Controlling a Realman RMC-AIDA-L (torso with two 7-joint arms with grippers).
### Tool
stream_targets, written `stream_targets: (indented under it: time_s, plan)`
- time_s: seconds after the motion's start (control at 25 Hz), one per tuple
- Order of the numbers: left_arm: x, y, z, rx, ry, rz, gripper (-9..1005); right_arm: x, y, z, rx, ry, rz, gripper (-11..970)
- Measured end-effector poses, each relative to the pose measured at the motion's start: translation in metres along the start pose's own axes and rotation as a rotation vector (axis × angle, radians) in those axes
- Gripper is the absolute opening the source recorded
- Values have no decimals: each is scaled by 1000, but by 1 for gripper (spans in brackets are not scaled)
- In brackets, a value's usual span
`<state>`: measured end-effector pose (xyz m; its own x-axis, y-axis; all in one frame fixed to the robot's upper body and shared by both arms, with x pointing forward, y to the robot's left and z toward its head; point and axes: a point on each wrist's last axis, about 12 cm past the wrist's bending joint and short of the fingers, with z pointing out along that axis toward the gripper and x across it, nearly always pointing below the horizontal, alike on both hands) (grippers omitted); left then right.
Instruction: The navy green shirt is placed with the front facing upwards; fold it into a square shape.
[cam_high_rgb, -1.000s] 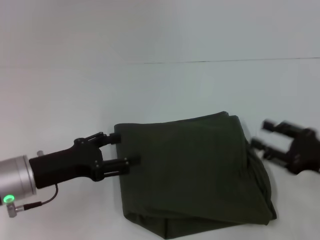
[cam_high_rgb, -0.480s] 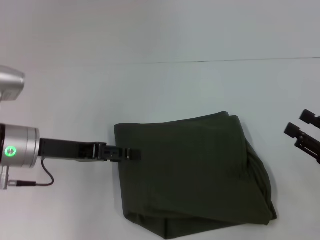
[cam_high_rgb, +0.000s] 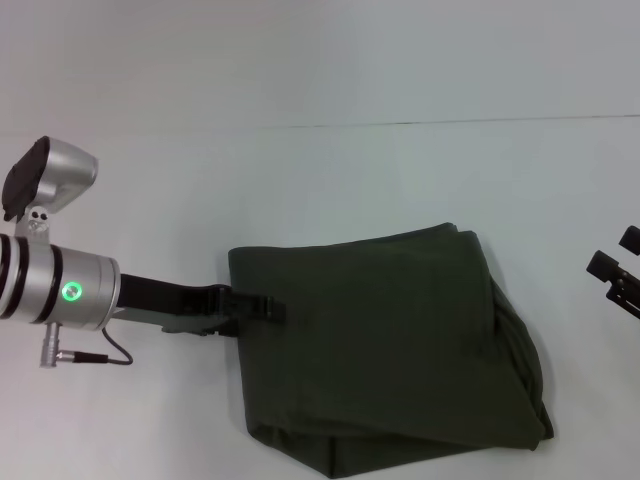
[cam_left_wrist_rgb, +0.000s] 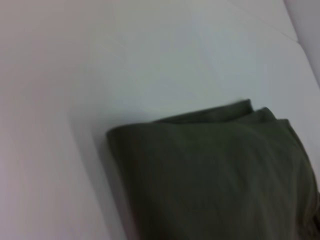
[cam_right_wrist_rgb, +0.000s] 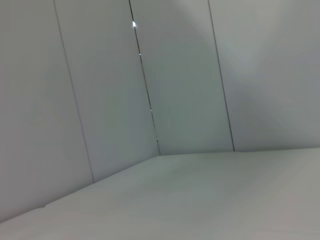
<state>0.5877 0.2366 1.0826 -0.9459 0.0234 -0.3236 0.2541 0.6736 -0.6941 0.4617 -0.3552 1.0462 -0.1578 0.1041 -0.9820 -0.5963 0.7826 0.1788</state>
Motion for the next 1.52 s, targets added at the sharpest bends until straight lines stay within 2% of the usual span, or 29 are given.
stream_targets:
  time_s: [0.6,1.04,1.48,1.52]
  plan:
    - [2,5,8,-41,-30,-8,919,1,1,0,-10,8,-1,664]
    - [3,-4,20,-32,0,10,920,1,1,1,-10,12,-2,664]
    - [3,-2,21,-29,-6,-14,867,1,1,2,-14,12,-4,664]
    - [3,-2,20,-30,-5,-13,832,1,1,2,-14,12,-4,664]
